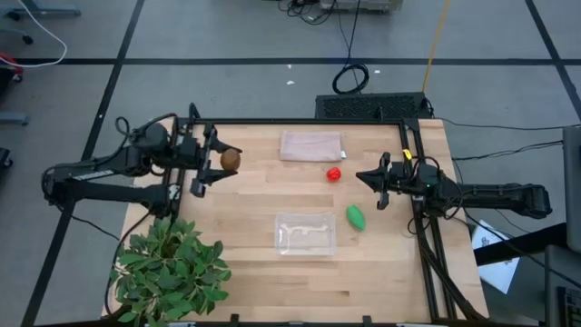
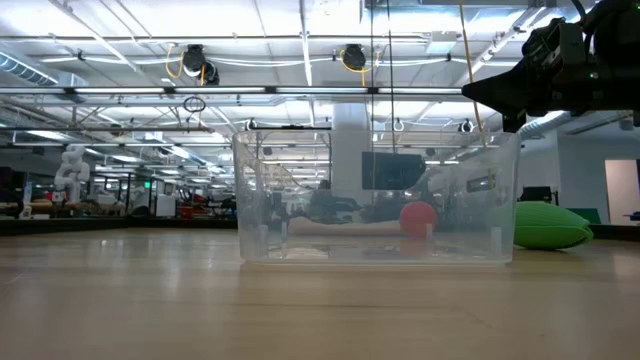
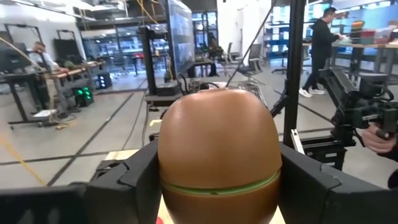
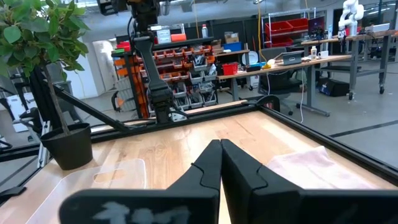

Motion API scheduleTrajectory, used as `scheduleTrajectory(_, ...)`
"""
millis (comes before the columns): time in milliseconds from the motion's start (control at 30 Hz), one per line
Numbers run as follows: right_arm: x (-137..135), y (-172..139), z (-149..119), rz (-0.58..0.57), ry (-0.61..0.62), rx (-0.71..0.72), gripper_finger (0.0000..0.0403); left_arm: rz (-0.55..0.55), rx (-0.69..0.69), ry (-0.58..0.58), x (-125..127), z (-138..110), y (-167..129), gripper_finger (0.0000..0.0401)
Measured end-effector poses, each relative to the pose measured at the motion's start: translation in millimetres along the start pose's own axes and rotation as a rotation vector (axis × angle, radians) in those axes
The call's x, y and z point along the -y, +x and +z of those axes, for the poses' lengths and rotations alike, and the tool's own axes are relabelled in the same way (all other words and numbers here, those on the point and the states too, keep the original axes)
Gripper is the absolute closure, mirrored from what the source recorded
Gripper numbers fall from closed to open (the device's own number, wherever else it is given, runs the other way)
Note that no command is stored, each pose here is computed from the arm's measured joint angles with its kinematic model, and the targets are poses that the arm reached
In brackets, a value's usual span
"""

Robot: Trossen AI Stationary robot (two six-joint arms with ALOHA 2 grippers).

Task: Pick and placing Produce into tupperware
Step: Put the kiwi into the transparent bin

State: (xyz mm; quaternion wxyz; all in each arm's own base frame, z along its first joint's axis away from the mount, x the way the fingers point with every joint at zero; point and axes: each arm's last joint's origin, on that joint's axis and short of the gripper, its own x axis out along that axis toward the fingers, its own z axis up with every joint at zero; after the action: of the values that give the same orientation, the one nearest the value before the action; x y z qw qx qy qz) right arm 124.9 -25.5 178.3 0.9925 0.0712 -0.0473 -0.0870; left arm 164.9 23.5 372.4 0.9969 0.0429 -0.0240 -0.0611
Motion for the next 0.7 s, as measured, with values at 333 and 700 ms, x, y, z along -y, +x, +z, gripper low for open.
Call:
scheduleTrajectory(333,0,0,0,0.0,0.0,0.0,0.0403,-0.083,-0.046,-0.021,-8,3,30,0.0153)
scheduleTrajectory(700,0,0,0,0.0,0.0,0.001,0.0403,-0.105,-0.039,-0.009,-14,16,48,0.0158)
